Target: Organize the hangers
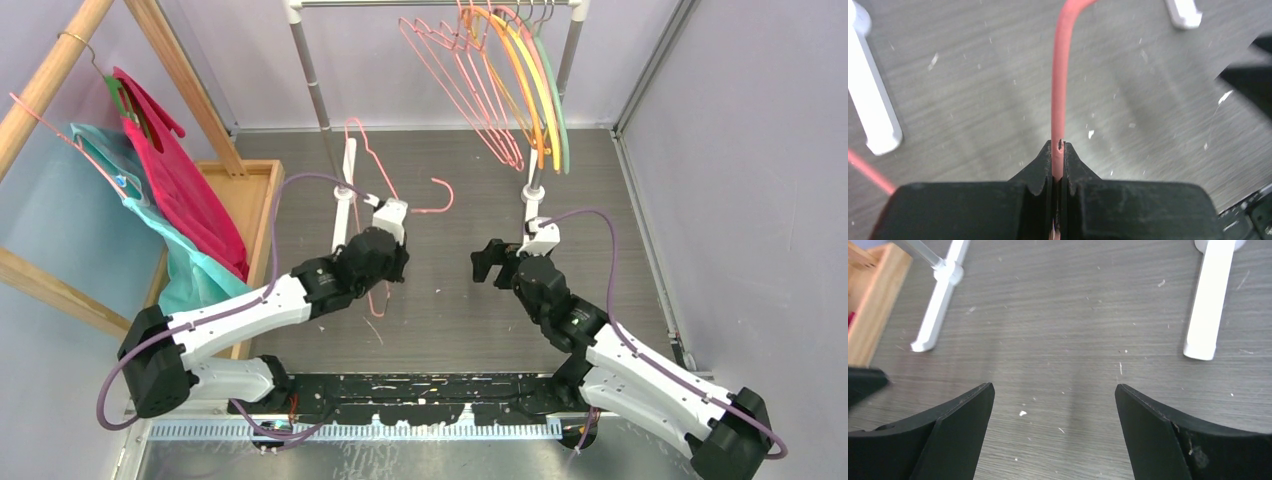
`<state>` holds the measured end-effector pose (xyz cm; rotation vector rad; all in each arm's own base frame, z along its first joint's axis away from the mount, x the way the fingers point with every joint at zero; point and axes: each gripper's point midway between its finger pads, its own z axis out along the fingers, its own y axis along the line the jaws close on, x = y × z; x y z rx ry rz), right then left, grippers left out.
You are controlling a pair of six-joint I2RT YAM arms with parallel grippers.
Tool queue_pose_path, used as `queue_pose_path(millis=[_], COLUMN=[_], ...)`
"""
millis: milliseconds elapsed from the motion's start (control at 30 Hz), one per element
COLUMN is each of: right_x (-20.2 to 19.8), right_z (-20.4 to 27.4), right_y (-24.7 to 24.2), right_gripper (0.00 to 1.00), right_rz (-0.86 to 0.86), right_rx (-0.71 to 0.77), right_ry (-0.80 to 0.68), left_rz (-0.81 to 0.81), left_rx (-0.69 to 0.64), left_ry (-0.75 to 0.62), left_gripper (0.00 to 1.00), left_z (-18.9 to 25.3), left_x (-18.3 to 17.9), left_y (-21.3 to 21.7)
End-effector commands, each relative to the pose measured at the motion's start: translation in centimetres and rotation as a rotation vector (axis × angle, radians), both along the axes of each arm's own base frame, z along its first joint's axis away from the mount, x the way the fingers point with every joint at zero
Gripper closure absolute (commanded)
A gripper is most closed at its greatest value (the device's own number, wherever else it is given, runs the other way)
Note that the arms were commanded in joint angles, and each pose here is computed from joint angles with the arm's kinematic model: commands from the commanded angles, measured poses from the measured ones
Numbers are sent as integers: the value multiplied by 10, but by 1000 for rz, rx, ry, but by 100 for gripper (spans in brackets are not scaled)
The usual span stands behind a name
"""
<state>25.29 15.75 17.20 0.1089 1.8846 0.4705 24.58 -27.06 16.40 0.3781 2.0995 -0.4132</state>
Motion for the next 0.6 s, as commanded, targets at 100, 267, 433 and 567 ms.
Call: queue_pose_path(millis=[100, 267, 433, 567], right_x=[8, 13, 16, 19], right_z=[-38, -67, -81, -85], right_y=[-6, -6, -2, 0], right_gripper=[3, 2, 2, 2], right_rz=[-54, -82, -85, -80], right_rx=[-109, -165, -186, -200], right_ry=[77, 145, 178, 187], left_rz=[13, -7, -74, -118], left_rx=[-148, -354, -489, -576], left_ry=[-136, -208, -290, -349], left_gripper=[100, 100, 100, 100], left_z=[73, 153, 222, 279], left_x=[45, 83, 121, 139], left_y=[-9, -12, -28, -38])
